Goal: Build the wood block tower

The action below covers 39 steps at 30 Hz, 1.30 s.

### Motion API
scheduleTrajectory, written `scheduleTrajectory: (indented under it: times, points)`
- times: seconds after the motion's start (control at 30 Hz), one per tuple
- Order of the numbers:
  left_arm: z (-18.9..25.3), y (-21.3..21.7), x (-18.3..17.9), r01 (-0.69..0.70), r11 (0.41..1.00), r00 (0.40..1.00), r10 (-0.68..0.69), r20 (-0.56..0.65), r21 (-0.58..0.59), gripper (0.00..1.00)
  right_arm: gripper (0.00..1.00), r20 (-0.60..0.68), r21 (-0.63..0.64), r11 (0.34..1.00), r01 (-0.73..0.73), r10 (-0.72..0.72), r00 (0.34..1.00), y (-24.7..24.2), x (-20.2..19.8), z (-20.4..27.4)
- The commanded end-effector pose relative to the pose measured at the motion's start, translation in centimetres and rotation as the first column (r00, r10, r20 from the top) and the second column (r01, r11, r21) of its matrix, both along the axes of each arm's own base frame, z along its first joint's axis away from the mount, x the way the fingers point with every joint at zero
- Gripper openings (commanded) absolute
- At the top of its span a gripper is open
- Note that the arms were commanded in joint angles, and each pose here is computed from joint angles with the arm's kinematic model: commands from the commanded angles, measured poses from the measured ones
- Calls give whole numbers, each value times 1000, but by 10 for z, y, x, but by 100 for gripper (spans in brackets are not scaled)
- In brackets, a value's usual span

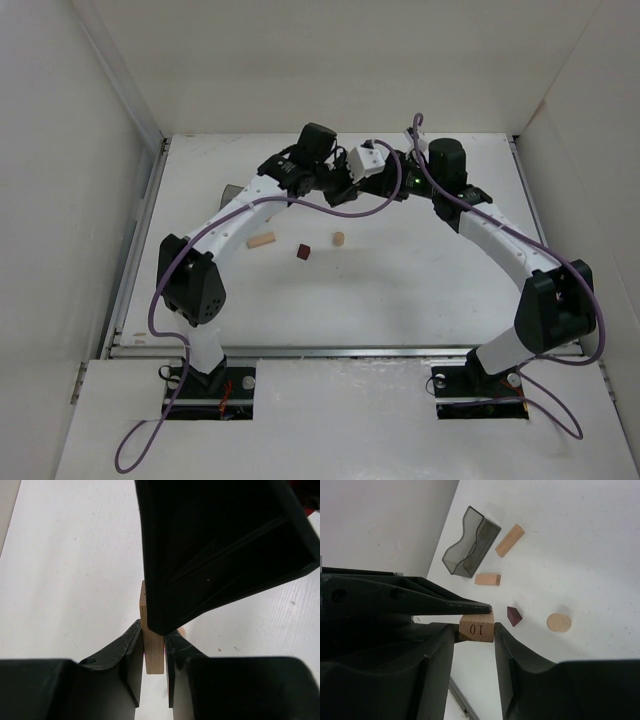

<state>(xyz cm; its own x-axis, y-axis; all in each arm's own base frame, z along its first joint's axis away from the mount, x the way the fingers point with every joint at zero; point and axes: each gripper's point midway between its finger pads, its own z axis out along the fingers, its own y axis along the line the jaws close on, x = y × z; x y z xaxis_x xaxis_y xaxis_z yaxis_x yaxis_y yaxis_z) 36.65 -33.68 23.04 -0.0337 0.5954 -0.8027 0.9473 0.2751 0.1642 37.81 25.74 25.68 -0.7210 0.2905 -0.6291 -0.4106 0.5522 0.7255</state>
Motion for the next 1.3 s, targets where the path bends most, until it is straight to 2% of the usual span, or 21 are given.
scheduleTrajectory:
  times: [0.0, 0.07, 0.2, 0.23, 0.3, 0.4, 0.43, 0.5, 0.57, 0.67, 0.77, 0.83, 0.87, 0.9, 0.93, 1.0, 1.03, 1.13, 1.17, 1.2, 1.27]
  points:
    - [32, -5, -11, 28, 998, 998, -24, 54, -62, 0, 43, 88, 26, 999, -23, 21, 996, 6, -1, 33]
    - [30, -4, -13, 27, 998, 999, -25, 47, -56, 0, 43, 96, 29, 999, -24, 21, 995, 7, -1, 37]
    - [30, -4, -13, 27, 998, 999, -25, 47, -56, 0, 22, 96, 29, 999, -33, 30, 995, 10, -3, 37]
    - [29, -4, -12, 15, 998, 999, -12, 43, -55, 0, 10, 96, 31, 999, -42, 38, 995, 11, -4, 37]
    - [31, -3, -8, -6, 998, 999, 9, 51, -56, 0, 0, 94, 23, 999, -43, 41, 995, 10, -5, 35]
    - [27, 3, 0, -66, 997, 996, 69, 55, -41, 41, 0, 86, -52, 999, 8, -4, 996, 1, 1, 30]
    - [27, 5, 2, -87, 995, 995, 89, 53, -37, 59, 0, 81, -88, 995, 35, -28, 996, -4, 3, 27]
    - [21, 11, 7, -126, 992, 990, 127, 64, -10, 67, 0, 35, -246, 959, 142, -137, 990, -30, 11, 3]
    - [22, 20, 5, -151, 989, 986, 151, 76, 2, 68, 0, 69, -373, 893, 251, -243, 968, -56, 26, -2]
    - [20, 46, 14, -232, 973, 970, 232, 72, -5, 68, 0, 86, -480, 823, 303, -300, 950, -79, 26, -15]
    - [15, 75, 27, -327, 945, 943, 327, 66, -6, 57, 0, 99, -606, 739, 295, -298, 949, -96, 26, -42]
    - [12, 105, 41, -409, 912, 911, 409, 54, -10, 55, 0, 90, -689, 686, 235, -240, 967, -105, 23, -60]
    - [1, 114, 42, -421, 907, 907, 421, 31, 7, 51, 0, 85, -702, 689, 180, -169, 982, -100, 21, -65]
    - [0, 123, 43, -428, 904, 903, 427, 33, 8, 50, 0, 82, -712, 693, 112, -76, 994, -90, 18, -70]
    - [-4, 137, 48, -458, 889, 889, 457, 26, 16, 50, 0, 89, -739, 674, 0, 97, 991, -79, 9, -77]
    - [-7, 149, 49, -470, 883, 883, 469, 32, 16, 50, 0, 94, -784, 612, -104, 282, 955, -65, -11, -93]
    - [-12, 161, 52, -492, 870, 870, 492, 24, 25, 50, 0, 131, -816, 557, -151, 433, 892, -58, -19, -90]
    - [-20, 172, 55, -502, 865, 865, 502, 23, 19, 50, 0, 141, -837, 481, -262, 651, 746, -39, -46, -96]
    - [-25, 178, 55, -507, 861, 862, 506, 23, 30, 50, 0, 152, -839, 451, -305, 732, 665, -33, -53, -97]
    - [-31, 179, 54, -507, 861, 862, 506, 17, 37, 50, 0, 166, -839, 437, -324, 774, 612, -22, -60, -95]
    - [-41, 183, 54, -509, 859, 861, 509, 7, 58, 50, 0, 162, -839, 411, -357, 814, 557, -13, -68, -102]
